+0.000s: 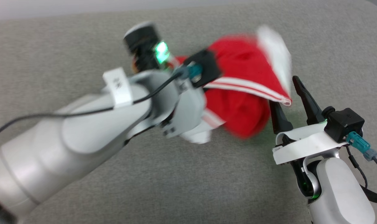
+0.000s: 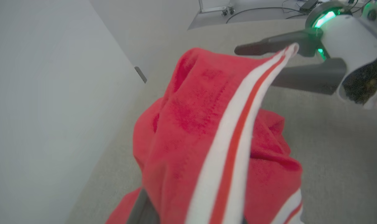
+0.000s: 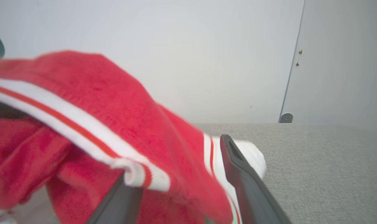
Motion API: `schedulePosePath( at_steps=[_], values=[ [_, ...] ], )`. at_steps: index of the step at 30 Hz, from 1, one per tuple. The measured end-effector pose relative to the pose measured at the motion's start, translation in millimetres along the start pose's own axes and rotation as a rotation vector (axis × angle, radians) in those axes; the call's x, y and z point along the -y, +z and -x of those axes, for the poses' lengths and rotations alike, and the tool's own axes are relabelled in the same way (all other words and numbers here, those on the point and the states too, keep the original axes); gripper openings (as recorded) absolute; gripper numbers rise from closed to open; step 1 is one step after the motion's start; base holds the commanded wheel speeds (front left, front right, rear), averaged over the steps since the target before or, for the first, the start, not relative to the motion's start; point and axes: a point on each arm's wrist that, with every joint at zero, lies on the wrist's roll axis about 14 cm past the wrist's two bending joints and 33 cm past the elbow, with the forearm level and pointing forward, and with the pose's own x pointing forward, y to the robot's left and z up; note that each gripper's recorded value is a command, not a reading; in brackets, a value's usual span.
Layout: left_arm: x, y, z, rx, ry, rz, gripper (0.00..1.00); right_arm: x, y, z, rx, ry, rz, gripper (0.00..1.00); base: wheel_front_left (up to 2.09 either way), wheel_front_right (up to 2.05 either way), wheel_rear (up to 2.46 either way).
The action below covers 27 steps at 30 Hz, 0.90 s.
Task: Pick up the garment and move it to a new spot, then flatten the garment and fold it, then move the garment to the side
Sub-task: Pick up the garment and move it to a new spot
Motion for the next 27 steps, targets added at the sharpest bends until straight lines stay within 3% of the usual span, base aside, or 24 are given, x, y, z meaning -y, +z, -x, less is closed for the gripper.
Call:
schedulePosePath(
  at_steps=[3, 13, 18, 27],
  values=[
    [8.2, -44.2, 4.3, -0.123, -0.024, 0.019, 0.0, 6.4, -1.2, 2.6, -0.004, -0.018, -0.002, 1.0, 0.0, 0.0, 0.0],
    [-11.2, -130.3, 33.9, -0.437, 0.017, -0.158, 0.0, 19.8, -12.1, 13.0, -0.037, -0.059, -0.007, 1.0, 0.0, 0.0, 0.0],
    [-21.7, -136.6, 38.9, -0.464, 0.035, -0.159, 0.0, 22.1, -12.8, 14.5, -0.038, -0.068, -0.014, 1.0, 0.0, 0.0, 0.0],
    [12.3, -168.4, 31.3, -0.538, -0.055, -0.106, 0.0, 21.6, -25.3, 11.3, -0.066, -0.066, -0.033, 1.0, 0.0, 0.0, 0.0]
  ],
)
